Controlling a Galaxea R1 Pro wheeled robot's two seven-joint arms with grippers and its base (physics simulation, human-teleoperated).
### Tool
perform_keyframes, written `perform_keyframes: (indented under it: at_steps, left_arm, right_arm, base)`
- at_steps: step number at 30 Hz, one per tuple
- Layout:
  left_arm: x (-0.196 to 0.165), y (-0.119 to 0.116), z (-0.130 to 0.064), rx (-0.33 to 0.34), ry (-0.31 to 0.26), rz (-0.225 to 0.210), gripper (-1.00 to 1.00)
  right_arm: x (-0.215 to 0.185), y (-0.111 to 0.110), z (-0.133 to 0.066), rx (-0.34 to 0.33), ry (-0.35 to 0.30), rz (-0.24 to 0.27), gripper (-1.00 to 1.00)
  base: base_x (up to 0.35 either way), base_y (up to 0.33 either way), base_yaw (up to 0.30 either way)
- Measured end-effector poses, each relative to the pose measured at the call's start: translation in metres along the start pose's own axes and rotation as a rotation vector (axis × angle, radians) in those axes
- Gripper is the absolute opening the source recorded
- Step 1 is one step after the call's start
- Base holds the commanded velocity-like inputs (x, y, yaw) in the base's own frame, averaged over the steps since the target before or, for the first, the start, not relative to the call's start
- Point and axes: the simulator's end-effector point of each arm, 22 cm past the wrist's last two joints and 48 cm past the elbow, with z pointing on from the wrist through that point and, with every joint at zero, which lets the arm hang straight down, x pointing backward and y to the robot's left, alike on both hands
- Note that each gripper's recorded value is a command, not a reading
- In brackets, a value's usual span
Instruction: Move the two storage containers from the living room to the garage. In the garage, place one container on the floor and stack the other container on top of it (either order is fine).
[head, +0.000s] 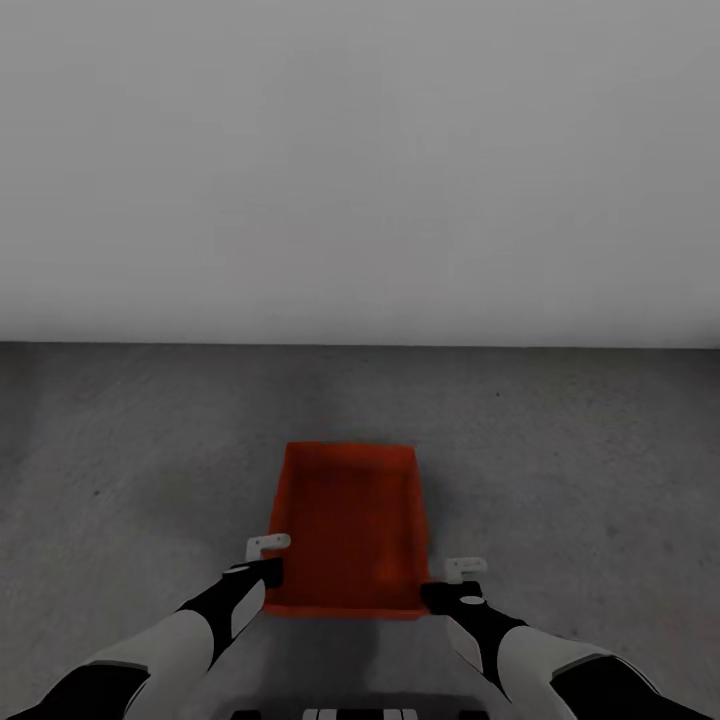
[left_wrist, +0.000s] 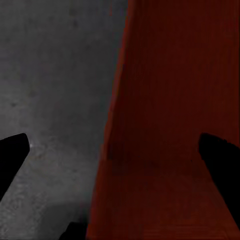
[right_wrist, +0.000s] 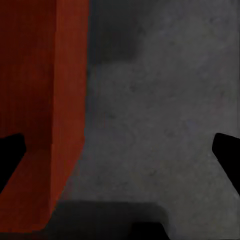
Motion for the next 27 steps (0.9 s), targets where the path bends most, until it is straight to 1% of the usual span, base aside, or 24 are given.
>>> perform_keyframes:
  at_steps: [27]
  left_arm:
    - [-0.0029,-0.0004,-0.0002,0.001,-0.007,-0.003,1.0]
  right_arm:
    - [0.0008,0.0001,0.0,-0.001,0.004,-0.001,1.0]
  base:
    - [0.0,0.0,0.0]
